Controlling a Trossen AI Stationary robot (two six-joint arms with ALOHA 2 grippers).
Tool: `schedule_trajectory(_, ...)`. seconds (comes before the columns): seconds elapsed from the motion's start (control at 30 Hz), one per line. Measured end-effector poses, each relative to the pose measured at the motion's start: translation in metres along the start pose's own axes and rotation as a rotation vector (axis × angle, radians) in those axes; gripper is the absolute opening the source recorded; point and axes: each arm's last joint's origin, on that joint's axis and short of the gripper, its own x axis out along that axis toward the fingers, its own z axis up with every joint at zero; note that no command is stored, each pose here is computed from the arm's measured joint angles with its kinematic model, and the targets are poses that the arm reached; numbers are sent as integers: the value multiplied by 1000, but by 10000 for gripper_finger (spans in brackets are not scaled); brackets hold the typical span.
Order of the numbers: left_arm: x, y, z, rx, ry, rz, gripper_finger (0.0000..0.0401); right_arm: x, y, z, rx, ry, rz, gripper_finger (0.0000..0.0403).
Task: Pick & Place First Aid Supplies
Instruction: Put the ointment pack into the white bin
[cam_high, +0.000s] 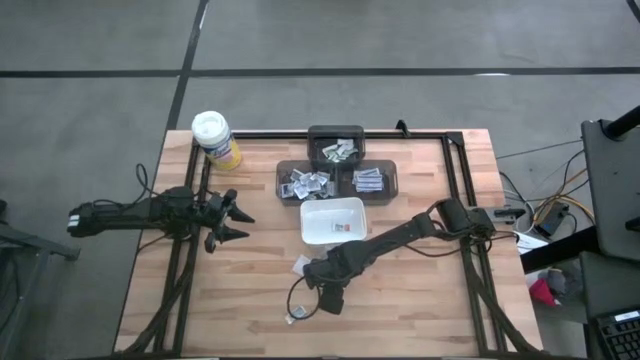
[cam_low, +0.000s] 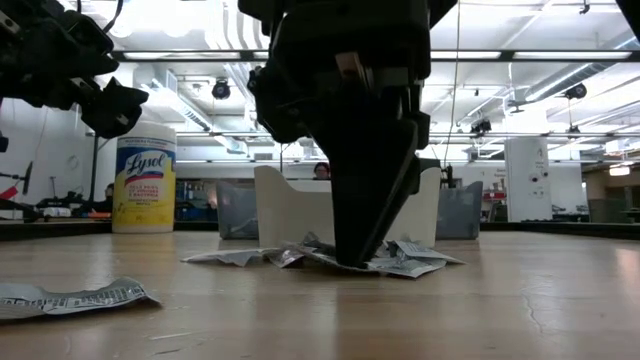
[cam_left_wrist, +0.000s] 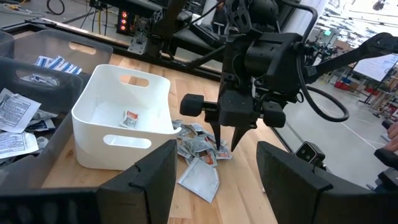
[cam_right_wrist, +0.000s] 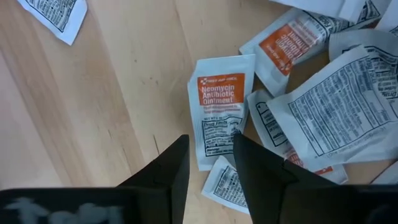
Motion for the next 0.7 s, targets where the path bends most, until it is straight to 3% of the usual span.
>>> schedule_trajectory(0.7, 0, 0, 0, 0, 0, 0, 216, 8, 3, -11, 8, 24, -4, 49)
